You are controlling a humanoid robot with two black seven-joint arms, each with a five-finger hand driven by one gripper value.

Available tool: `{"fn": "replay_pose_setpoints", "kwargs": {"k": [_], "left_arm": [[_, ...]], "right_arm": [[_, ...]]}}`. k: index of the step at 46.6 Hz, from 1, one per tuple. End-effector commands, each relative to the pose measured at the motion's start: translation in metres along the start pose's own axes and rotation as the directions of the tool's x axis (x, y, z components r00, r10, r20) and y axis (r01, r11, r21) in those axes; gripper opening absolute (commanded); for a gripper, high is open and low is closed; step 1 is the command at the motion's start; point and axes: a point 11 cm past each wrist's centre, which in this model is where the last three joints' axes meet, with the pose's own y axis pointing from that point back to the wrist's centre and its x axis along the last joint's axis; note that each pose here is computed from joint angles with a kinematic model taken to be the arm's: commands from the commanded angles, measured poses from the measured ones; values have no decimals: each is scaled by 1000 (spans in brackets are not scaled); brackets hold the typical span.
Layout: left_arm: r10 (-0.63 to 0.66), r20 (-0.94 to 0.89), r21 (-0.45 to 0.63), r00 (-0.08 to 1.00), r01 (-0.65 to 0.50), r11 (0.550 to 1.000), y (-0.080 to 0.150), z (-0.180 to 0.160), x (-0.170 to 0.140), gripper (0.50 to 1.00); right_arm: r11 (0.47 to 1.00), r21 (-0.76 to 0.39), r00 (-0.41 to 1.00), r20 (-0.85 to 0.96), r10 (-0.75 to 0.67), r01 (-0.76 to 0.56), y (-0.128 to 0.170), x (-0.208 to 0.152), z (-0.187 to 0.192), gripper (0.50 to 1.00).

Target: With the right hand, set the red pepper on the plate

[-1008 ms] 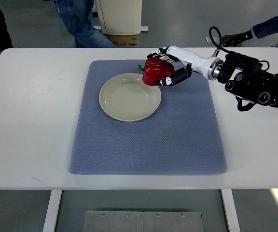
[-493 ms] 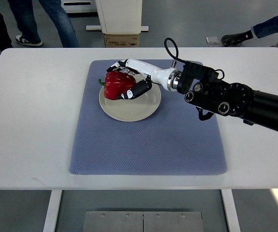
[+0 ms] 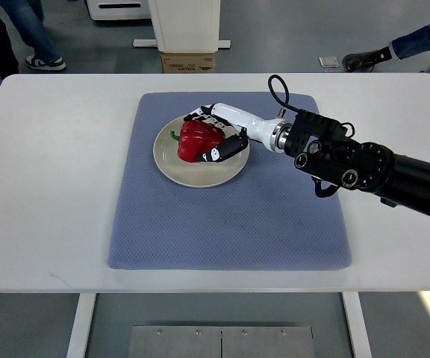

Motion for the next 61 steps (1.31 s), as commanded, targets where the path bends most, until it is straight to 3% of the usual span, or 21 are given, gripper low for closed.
{"fn": "replay_pose_setpoints", "kwargs": {"k": [1, 8, 16, 29, 61], "left_arm": [[-1, 0, 0, 1000, 1, 1000, 0, 0, 0, 1000], [1, 0, 0, 1000, -1, 1000, 0, 0, 0, 1000], [1, 0, 0, 1000, -1, 1000, 0, 0, 0, 1000], [1, 0, 0, 1000, -1, 1000, 0, 0, 0, 1000], [1, 0, 0, 1000, -1, 1000, 0, 0, 0, 1000]], "right_arm": [[1000, -5, 1000, 4, 0, 0, 1, -1, 3, 516], [1000, -14, 1000, 9, 2, -2, 2, -4, 8, 610], [1000, -15, 1000, 16, 3, -2, 2, -5, 9, 784], [1000, -9, 1000, 30, 8, -8, 2, -6, 8, 981], [992, 54, 979, 177, 105, -116, -2, 14, -10, 998]]}}
